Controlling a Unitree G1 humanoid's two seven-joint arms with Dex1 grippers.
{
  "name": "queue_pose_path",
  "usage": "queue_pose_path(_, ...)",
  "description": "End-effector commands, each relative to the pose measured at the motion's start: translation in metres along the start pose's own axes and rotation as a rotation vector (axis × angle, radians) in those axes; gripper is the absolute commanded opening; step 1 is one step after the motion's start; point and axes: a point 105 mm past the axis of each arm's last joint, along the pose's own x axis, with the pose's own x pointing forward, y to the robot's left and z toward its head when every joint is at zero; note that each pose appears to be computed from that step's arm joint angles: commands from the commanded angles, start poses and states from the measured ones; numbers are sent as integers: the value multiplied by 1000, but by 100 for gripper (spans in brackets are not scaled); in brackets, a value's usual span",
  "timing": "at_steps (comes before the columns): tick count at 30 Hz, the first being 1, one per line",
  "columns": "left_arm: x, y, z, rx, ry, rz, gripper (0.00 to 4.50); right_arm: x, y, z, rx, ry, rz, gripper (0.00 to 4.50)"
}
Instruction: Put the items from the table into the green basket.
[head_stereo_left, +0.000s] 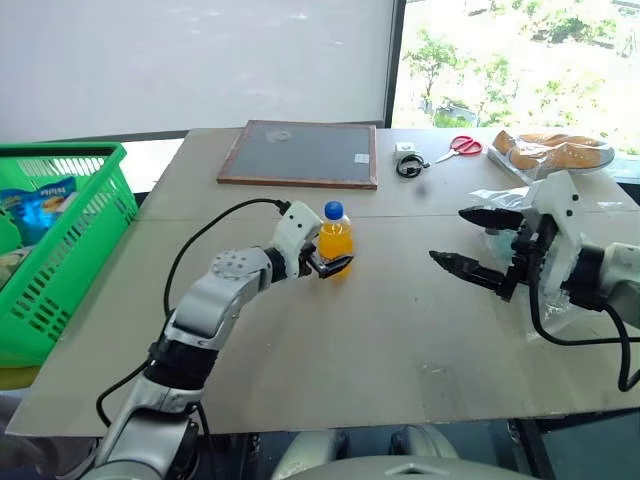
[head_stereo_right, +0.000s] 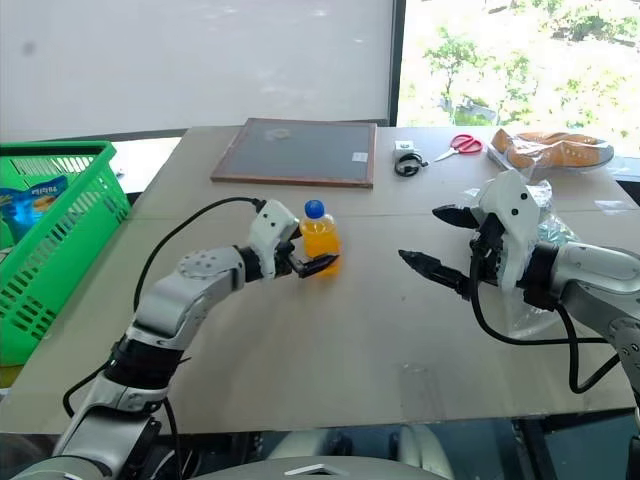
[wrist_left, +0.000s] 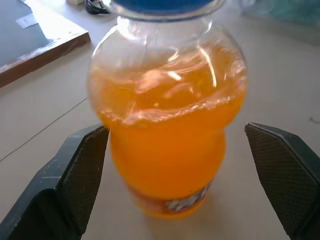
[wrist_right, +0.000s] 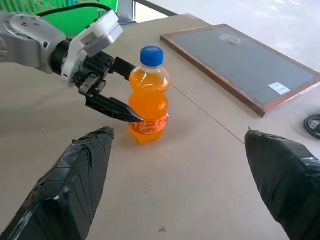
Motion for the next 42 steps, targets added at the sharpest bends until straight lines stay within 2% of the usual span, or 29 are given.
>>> queue_pose_path(1,13,12,8,40,-31,63,446,-4,0,9,-38,-20,-18,450)
queue_pose_path(3,21,9,7,48,-36,45,446,-4,1,7,-42,-8,-20,450)
queue_pose_path(4,23,6,5,53,-36,32,392,-5,1,5,-46,1,-22,450)
queue_pose_path(6,24,3,4,56,-37,18,315,-6,0,2,-58,19,-29,450)
queue_pose_path(7,25,3,4,56,-38,17,295,-7,-2,1,-65,26,-36,450)
queue_pose_path(10,21,8,7,44,-57,44,296,-5,-6,0,-74,26,-53,450)
queue_pose_path(14,2,32,26,28,-128,149,296,13,-6,2,-69,-4,-31,450)
queue_pose_path(18,-46,84,62,60,-212,372,296,42,-8,9,-32,-45,-17,450)
queue_pose_path(22,-139,163,114,96,-299,764,296,65,5,28,2,-117,93,450)
queue_pose_path(24,-175,184,133,127,-316,882,296,72,5,33,-16,-125,107,450)
queue_pose_path(28,-235,217,155,191,-281,1039,296,82,18,49,-37,-208,200,450)
queue_pose_path(31,-279,242,154,199,-168,1176,296,84,36,65,-51,-302,313,450)
queue_pose_path(33,-297,251,148,209,-87,1224,296,83,45,69,-56,-328,362,450)
queue_pose_path(38,-313,263,128,253,33,1256,296,82,52,70,-63,-350,402,450)
queue_pose_path(42,-333,270,103,232,78,1383,296,77,54,71,-77,-368,425,450)
